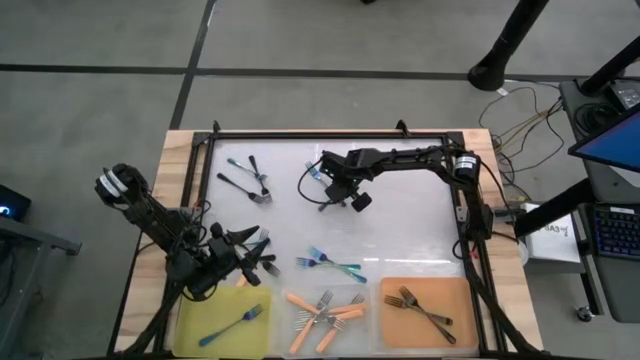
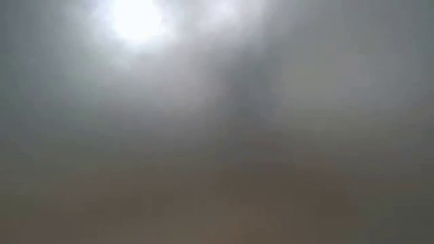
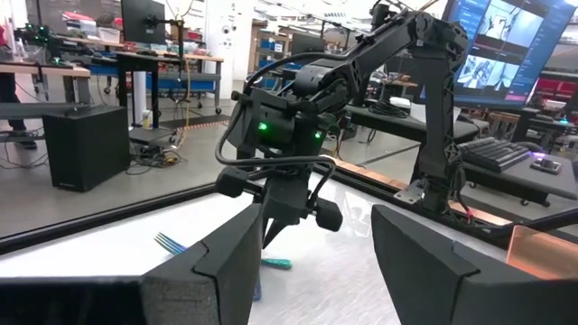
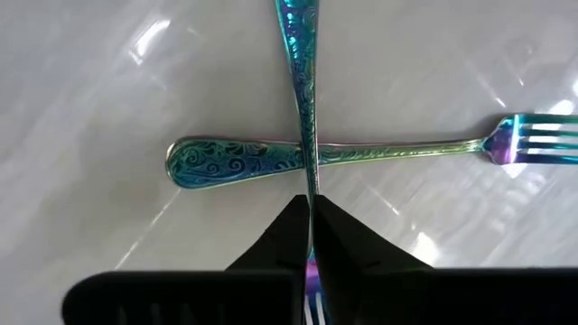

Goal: Sort silverware by color (type)
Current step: Put the blue fork into the yellow bin

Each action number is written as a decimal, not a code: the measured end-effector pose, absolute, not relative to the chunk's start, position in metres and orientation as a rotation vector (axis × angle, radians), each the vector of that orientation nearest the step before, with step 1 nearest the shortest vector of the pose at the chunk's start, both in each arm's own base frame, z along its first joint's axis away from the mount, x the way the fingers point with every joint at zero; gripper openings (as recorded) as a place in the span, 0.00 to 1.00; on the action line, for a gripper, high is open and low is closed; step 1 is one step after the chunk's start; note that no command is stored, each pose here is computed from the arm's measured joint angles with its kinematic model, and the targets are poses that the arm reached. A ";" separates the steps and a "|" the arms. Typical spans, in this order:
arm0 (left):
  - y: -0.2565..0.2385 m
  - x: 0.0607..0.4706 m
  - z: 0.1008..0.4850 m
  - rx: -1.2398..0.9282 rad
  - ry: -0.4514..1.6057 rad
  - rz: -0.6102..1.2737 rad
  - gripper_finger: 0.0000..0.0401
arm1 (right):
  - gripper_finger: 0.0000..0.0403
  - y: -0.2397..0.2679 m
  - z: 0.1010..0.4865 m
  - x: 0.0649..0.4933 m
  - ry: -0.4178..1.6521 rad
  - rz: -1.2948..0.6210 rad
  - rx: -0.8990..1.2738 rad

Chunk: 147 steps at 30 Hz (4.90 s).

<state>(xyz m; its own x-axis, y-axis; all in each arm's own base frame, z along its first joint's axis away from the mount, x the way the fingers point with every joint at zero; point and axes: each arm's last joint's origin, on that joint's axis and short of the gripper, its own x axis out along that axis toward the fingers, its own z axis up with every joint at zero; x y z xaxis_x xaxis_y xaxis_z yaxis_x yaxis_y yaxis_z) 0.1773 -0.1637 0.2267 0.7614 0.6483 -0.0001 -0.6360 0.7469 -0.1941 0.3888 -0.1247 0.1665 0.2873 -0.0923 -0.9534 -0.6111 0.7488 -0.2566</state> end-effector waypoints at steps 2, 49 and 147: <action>-0.164 0.177 0.227 -0.188 -0.069 0.703 0.47 | 0.02 -0.125 0.167 0.389 1.253 0.373 -0.662; -0.162 0.179 0.226 -0.176 -0.066 0.713 0.47 | 0.03 -0.143 0.145 0.391 1.344 0.237 -0.398; -0.008 0.216 0.263 0.005 -0.509 0.738 0.47 | 0.02 -0.023 0.328 0.430 0.479 -0.538 -0.611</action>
